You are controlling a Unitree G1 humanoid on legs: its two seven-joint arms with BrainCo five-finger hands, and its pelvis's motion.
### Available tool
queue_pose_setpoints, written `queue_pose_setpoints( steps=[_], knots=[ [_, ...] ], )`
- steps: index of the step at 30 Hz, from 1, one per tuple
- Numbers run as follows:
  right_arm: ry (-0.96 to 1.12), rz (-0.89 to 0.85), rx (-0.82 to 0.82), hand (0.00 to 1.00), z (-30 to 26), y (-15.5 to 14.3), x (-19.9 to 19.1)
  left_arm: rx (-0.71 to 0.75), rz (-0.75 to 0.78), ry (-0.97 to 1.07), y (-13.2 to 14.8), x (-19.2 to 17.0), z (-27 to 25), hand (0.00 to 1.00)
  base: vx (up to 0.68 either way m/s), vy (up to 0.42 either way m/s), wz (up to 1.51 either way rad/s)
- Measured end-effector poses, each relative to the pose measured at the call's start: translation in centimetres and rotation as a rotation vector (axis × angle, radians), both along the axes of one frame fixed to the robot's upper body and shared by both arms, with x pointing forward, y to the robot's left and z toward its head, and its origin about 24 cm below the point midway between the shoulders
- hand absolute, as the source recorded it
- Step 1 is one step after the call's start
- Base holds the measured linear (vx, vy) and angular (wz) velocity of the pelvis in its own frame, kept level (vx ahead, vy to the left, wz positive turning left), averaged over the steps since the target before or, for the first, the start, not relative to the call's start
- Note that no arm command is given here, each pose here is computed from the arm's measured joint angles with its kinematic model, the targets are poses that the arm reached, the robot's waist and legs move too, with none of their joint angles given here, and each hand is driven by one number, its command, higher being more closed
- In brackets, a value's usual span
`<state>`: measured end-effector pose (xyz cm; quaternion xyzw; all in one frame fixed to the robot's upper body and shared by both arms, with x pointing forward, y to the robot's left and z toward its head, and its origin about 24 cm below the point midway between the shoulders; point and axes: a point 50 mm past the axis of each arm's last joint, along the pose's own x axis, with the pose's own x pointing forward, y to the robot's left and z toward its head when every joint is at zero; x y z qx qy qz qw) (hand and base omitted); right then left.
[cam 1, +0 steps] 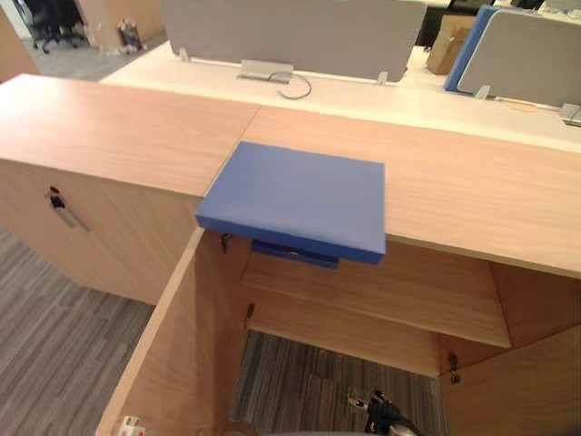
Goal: Walk over to the cabinet, pick up the folder, carry it to the office cabinet, place the folder inside the office cabinet, then close the office cabinet door
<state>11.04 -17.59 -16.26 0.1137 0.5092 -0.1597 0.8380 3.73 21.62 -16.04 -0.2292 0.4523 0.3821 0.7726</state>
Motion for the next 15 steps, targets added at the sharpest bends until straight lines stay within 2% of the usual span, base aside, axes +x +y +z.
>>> queue_pose_setpoints(
  steps=[6, 15],
  knots=[
    [-0.054, 0.019, 0.024, 0.0, 0.4, 1.2, 0.7, -0.007, -0.004, -0.047, -0.2, 0.4, 0.4, 0.0, -0.07, 0.134, -0.07],
    [-0.033, 0.085, 0.006, 0.0, 0.2, 1.3, 0.1, -0.025, -0.044, -0.091, -0.6, 1.2, 0.6, 0.0, -0.11, 0.013, 0.07]
  ],
)
